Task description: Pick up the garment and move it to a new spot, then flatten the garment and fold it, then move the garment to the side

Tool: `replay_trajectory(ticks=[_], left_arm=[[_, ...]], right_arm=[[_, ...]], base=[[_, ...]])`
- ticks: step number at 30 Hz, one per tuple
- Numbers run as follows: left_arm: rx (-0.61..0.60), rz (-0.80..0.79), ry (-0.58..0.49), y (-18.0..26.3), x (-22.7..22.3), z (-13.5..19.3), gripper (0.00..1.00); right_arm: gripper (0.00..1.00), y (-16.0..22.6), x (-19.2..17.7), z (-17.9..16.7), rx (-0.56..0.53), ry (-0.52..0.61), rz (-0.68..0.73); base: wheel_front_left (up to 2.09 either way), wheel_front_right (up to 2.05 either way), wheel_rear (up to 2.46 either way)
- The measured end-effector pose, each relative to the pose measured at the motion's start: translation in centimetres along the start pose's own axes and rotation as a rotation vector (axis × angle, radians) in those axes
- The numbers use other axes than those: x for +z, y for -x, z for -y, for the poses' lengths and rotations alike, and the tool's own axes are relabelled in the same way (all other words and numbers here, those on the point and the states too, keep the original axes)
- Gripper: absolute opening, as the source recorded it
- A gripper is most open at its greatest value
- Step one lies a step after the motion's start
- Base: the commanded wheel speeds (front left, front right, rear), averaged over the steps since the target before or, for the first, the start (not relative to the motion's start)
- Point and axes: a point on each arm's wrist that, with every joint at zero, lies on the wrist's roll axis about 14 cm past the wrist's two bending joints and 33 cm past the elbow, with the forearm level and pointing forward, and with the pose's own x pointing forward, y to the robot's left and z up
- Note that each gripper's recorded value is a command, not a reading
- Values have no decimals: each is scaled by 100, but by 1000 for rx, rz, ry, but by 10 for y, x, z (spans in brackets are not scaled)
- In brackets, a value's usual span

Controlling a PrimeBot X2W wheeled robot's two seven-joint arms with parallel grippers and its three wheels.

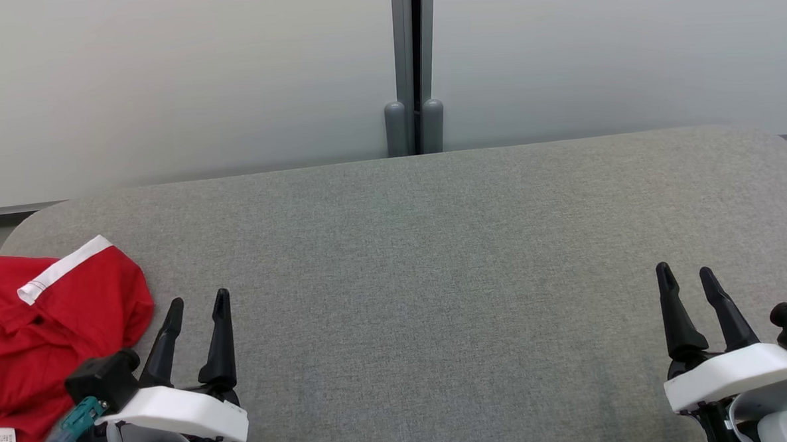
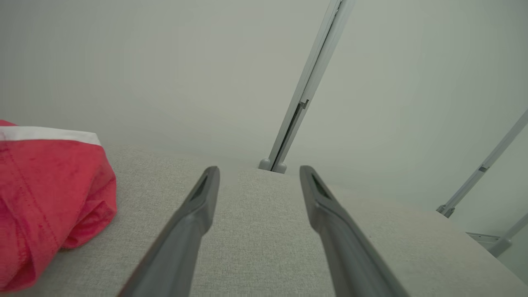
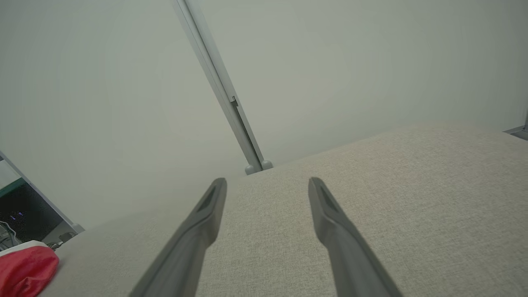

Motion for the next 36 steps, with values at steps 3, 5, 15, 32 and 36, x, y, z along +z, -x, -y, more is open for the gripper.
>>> replay_trajectory(ticks=[3,5,15,32,36], left_arm=[[4,-5,-31,1,-2,-1,100],[4,-12,-48,2,-5,-2,100],[12,-29,-135,5,-12,-7,100],[31,-42,-251,8,-20,-12,100],[32,-39,-276,8,-20,-13,100]], right_arm=[[100,0,-2,0,2,31,-7],[100,1,-3,0,4,50,-12],[100,1,-8,-1,13,127,-23],[100,2,-15,-8,49,231,-40],[100,2,-16,-10,58,250,-43]], base=[[0,0,0],[0,0,0],[0,0,0],[0,0,0],[0,0,0]])
